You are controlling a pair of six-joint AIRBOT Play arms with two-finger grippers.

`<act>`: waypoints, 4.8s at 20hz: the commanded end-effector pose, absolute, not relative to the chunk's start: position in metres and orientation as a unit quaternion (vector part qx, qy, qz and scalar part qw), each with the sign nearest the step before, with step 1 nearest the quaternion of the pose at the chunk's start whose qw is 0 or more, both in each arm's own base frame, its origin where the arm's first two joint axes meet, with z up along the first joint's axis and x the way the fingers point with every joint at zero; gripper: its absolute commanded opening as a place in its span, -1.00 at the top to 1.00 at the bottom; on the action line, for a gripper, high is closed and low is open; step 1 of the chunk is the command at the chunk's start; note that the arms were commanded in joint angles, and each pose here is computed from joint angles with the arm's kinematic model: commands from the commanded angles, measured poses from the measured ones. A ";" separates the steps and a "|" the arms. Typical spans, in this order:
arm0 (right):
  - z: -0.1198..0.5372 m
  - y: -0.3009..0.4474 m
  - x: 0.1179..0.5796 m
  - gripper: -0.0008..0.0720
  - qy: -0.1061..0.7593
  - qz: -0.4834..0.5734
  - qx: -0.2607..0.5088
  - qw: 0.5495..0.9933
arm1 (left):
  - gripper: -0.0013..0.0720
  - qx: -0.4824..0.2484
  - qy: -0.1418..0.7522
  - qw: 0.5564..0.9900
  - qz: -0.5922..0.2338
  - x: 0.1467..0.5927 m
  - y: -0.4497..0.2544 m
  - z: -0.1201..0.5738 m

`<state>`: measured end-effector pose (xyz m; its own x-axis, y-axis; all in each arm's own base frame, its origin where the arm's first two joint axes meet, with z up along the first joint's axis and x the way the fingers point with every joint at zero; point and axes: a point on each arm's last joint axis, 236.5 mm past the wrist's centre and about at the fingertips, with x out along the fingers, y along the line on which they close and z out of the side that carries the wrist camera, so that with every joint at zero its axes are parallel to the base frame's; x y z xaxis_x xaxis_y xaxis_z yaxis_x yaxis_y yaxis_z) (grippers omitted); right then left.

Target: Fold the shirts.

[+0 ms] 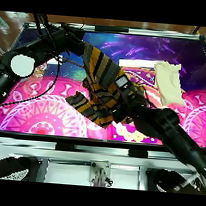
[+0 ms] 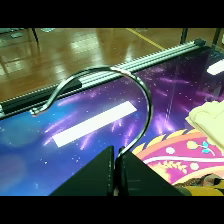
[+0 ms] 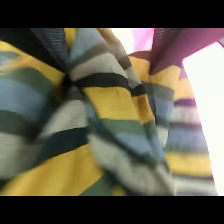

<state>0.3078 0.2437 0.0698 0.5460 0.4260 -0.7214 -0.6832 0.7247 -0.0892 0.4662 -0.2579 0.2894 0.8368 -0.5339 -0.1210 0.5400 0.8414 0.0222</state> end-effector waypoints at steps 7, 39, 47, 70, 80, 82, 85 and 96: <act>0.015 0.276 0.382 -0.72 0.289 0.316 -0.176 0.886 | 0.82 0.027 0.053 0.958 -0.280 0.466 -0.257 0.291; 0.279 0.052 0.397 0.79 0.114 -0.016 -0.133 0.984 | 0.82 0.043 0.059 0.945 -0.318 0.421 -0.265 0.314; 0.228 0.085 0.397 -0.47 0.200 0.055 -0.124 0.970 | 0.82 0.035 0.036 0.946 -0.320 0.418 -0.271 0.326; 0.185 0.253 0.358 -0.46 0.218 0.422 -0.096 0.875 | 0.82 0.089 0.088 0.938 -0.323 0.420 -0.260 0.294; 0.244 0.212 0.359 -0.46 0.146 0.360 -0.104 0.915 | 0.82 0.102 0.092 0.938 -0.317 0.422 -0.255 0.291; 0.224 0.223 0.336 -0.46 0.197 0.396 -0.097 0.891 | 0.82 0.101 0.091 0.939 -0.317 0.422 -0.255 0.291; 0.186 0.232 0.327 -0.47 0.257 0.424 -0.121 0.860 | 0.82 0.101 0.091 0.939 -0.317 0.422 -0.256 0.291; 0.157 0.266 0.358 -0.47 0.236 0.452 -0.125 0.851 | 0.82 0.098 0.092 0.939 -0.318 0.422 -0.256 0.291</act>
